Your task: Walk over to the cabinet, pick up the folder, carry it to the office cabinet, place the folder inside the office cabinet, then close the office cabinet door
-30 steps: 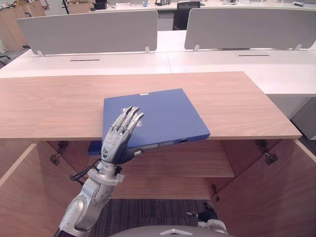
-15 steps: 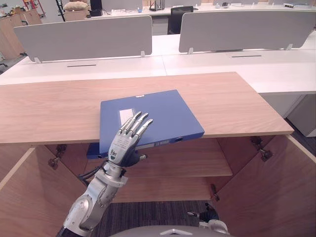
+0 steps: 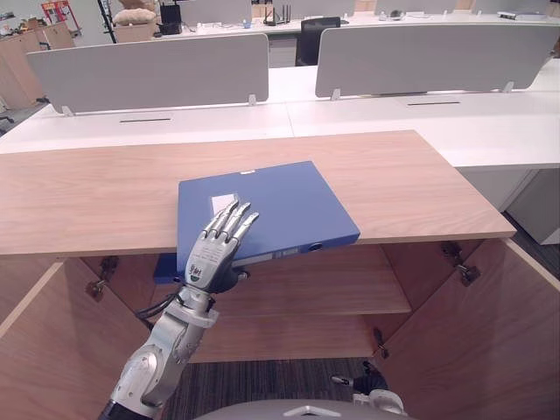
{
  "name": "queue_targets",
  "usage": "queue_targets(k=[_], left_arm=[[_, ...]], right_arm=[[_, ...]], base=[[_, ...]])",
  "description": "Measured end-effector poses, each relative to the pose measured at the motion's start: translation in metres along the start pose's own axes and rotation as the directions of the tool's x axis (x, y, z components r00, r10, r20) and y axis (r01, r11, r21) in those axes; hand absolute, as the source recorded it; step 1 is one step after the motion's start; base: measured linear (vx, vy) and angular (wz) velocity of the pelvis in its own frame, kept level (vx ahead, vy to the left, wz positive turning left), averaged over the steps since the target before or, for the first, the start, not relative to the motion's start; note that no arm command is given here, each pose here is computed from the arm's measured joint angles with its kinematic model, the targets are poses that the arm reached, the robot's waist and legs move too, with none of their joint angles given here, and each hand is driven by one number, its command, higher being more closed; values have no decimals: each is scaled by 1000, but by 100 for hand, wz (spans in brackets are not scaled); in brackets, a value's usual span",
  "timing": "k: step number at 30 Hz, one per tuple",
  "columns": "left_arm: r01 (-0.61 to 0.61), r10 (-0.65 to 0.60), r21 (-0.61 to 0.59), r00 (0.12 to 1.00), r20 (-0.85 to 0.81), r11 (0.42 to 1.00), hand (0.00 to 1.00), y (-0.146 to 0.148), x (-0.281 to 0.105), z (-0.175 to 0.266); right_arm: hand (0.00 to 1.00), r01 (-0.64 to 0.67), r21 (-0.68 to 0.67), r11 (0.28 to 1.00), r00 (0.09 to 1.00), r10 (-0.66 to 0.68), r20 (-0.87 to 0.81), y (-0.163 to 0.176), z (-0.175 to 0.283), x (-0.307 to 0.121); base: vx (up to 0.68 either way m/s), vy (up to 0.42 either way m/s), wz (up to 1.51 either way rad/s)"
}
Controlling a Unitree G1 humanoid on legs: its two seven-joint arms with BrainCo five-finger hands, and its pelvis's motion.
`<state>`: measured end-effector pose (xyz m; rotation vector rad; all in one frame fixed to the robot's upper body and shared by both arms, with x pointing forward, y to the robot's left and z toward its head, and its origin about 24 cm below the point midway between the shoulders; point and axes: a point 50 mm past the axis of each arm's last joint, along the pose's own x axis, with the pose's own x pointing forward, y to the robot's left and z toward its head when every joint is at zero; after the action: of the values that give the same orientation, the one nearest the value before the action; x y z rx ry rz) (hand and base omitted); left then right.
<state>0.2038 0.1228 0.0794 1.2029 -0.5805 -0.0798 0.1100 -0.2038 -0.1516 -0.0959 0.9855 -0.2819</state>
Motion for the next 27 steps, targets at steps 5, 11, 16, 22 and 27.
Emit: queue_targets(k=[5, 11, 16, 22, 27], left_arm=[[-19, 21, 34, 999, -37, 999, 0, 5, 1, -8], [-26, 29, 52, 998, -57, 998, 100, 7, 1, -13], [-31, 38, 79, 996, -84, 996, 100, 10, 0, -18], [-69, 83, 135, 992, -98, 988, 100, 19, 2, -27], [-98, 117, 164, 986, -115, 982, 100, 26, 2, -33]], right_arm=[[0, 5, 16, 1000, 1000, -5, -3, -2, 0, 0], [0, 0, 24, 1000, 1000, 0, -1, -2, 0, 0], [0, -1, 29, 1000, 1000, 0, 12, -2, 2, 0], [0, 5, 64, 998, 1000, -5, 10, -5, 1, -1], [0, 9, 75, 997, 1000, -10, 6, -6, -1, -2]], base=[[0, 0, 0], [0, 0, 0], [0, 0, 0], [0, 0, 0], [0, 0, 0]])
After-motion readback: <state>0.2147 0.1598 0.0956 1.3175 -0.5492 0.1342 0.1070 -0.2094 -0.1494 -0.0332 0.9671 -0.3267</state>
